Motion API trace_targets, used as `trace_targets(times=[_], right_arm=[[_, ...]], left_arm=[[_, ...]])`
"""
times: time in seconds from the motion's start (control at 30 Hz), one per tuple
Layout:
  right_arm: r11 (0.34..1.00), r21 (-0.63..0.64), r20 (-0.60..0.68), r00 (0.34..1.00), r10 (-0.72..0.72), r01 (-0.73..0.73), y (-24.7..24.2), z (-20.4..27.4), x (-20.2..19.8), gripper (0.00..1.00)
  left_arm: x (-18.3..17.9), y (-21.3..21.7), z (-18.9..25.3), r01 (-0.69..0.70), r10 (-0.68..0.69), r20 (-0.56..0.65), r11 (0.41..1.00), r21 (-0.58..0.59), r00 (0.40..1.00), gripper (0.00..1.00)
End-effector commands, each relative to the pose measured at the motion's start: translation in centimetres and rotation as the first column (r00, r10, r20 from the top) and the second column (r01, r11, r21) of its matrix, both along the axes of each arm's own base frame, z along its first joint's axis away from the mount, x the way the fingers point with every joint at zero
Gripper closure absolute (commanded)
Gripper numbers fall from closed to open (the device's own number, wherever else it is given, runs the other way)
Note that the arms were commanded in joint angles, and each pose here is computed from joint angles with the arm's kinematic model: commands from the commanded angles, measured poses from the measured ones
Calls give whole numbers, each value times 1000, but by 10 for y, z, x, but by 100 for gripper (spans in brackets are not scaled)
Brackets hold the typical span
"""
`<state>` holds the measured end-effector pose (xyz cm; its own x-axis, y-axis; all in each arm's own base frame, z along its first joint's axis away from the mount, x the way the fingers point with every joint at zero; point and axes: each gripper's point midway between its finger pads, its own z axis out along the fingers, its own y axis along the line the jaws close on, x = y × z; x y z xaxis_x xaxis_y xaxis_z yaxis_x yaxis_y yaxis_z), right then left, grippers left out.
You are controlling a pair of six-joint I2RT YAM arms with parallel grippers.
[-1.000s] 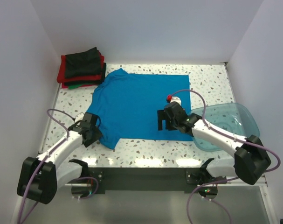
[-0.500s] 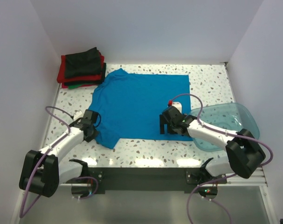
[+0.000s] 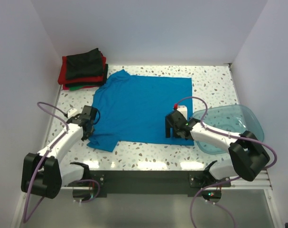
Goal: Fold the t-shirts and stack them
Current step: Flatten the tshirt out
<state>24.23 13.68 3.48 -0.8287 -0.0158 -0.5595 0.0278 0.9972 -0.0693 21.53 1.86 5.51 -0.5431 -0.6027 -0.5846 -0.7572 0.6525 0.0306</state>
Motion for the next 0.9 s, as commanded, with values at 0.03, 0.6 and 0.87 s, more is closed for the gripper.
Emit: trace_targets(times=[0.03,0.6,0.87], right_arm=[[998,-44,4,999,-43,43,-11,-2,1,1],[992,129,117,993,-3,-12,5,48,1,2],[992,126,118,993,-22,7,-1,49,-3,1]], left_arm=[[1,26,2,-96,100,-55,992,78,993,96],[-40,-44,-15,52,-52,8,937,-346,999,0],[-54,-61,-14,69,-55,44,896,-438,998,0]])
